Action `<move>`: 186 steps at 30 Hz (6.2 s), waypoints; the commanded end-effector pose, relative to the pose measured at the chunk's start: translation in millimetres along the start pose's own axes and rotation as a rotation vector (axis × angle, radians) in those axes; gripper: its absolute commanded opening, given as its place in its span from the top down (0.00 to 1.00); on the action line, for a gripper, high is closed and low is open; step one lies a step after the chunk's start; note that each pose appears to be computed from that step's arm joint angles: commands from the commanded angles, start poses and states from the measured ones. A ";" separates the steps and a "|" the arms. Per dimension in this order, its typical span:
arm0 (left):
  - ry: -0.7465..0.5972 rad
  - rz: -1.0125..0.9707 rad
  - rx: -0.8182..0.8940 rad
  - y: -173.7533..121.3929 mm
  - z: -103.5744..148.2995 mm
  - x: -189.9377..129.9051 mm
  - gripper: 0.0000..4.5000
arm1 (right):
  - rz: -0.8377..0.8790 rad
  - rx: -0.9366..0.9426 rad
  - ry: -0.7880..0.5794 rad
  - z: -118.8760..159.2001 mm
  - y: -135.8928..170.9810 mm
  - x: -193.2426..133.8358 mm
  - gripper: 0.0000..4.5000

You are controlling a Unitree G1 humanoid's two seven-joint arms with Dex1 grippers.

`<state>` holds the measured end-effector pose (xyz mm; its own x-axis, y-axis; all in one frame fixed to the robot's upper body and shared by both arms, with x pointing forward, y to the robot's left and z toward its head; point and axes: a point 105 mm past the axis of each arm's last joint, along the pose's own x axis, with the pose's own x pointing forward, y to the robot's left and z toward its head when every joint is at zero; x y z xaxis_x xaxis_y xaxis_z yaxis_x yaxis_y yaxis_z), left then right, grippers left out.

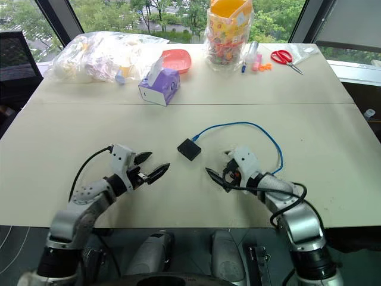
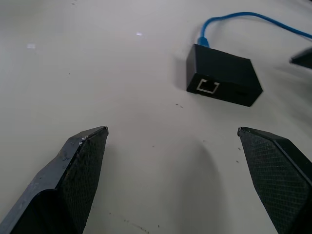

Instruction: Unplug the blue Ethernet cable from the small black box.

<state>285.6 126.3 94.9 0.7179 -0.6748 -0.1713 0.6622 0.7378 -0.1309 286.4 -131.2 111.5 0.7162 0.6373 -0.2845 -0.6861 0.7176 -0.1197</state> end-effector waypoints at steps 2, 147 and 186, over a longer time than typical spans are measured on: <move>-0.011 -0.092 0.063 -7.0 20.1 -7.4 0.01 | 0.040 -0.042 -0.031 20.2 1.9 -6.6 0.00; 0.079 -0.771 0.097 -9.4 120.8 -17.1 0.89 | 0.719 0.075 -0.009 136.5 34.1 30.6 0.55; 0.118 -0.713 0.082 1.1 113.8 -37.6 0.89 | 0.565 0.136 0.080 96.7 -7.3 31.0 0.99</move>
<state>288.1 142.1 193.6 0.0755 -0.9746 -0.2109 0.9662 0.1238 -0.2263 309.3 -62.1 198.6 0.1047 0.9437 -0.3138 -0.9632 0.1748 0.2043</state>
